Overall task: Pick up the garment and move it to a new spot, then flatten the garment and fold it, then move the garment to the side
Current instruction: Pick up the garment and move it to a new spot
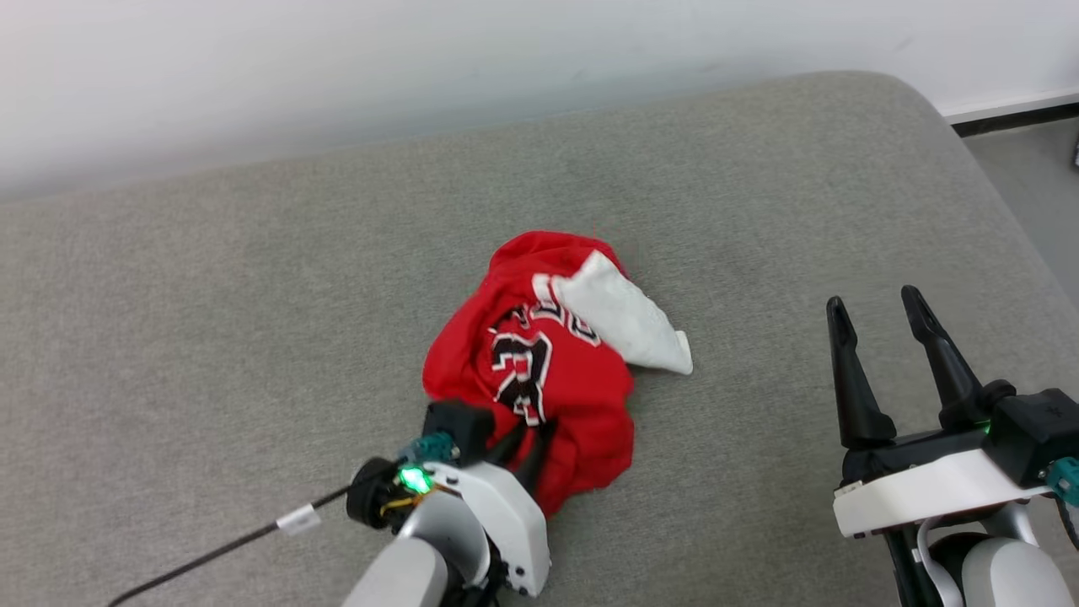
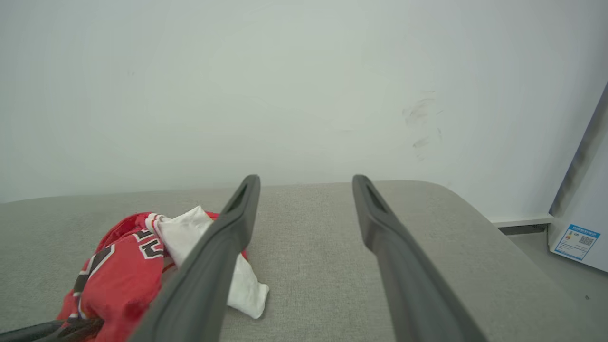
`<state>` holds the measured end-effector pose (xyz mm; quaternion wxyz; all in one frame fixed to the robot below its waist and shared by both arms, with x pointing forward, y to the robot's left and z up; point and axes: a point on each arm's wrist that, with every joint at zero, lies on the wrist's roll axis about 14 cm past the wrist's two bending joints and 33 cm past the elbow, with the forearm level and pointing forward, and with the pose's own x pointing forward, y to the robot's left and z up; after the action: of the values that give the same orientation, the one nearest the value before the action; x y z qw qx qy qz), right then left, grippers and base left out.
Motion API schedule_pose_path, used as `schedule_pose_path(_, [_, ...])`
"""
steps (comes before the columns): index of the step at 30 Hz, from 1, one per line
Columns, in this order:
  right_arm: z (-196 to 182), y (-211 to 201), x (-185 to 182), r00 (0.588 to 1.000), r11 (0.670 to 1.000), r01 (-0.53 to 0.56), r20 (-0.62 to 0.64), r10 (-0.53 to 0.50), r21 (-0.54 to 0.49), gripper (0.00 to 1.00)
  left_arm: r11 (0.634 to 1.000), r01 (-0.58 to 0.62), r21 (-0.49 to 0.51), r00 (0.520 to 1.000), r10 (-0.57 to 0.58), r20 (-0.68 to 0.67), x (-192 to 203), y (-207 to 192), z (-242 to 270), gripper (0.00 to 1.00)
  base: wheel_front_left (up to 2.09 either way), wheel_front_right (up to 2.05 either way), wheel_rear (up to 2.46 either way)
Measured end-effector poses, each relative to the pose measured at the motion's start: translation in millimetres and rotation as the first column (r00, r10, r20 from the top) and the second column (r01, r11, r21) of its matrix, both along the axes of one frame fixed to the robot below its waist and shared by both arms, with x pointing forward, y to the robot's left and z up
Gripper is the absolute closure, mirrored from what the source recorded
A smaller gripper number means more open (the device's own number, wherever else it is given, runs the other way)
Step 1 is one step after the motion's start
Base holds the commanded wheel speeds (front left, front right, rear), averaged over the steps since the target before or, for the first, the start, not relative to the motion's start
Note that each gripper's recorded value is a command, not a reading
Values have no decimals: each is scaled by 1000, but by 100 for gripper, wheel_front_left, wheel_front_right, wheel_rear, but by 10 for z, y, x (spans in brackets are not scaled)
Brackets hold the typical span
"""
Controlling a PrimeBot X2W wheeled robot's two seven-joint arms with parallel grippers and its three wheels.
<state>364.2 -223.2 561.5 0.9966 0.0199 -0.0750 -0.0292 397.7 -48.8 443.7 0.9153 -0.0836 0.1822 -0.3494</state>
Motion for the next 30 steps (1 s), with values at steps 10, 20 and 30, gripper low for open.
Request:
schedule_pose_path(10, [-35, 176, 152, 998, 998, -57, -2, 57, 5, 0, 993, -70, -100, 980, 87, 177, 39, 114, 381, 0, 0, 0, 0])
schedule_pose_path(20, [31, 359, 152, 994, 994, -111, -3, 111, -8, 0, 906, -381, -185, 821, 423, 383, 310, 1070, 1007, 0, 0, 0, 0])
schedule_pose_path(30, [-11, 448, 25, 990, 991, -136, -39, 135, -12, 0, 802, -589, -97, 720, 576, 388, 55, 1973, 824, 0, 0, 0, 0])
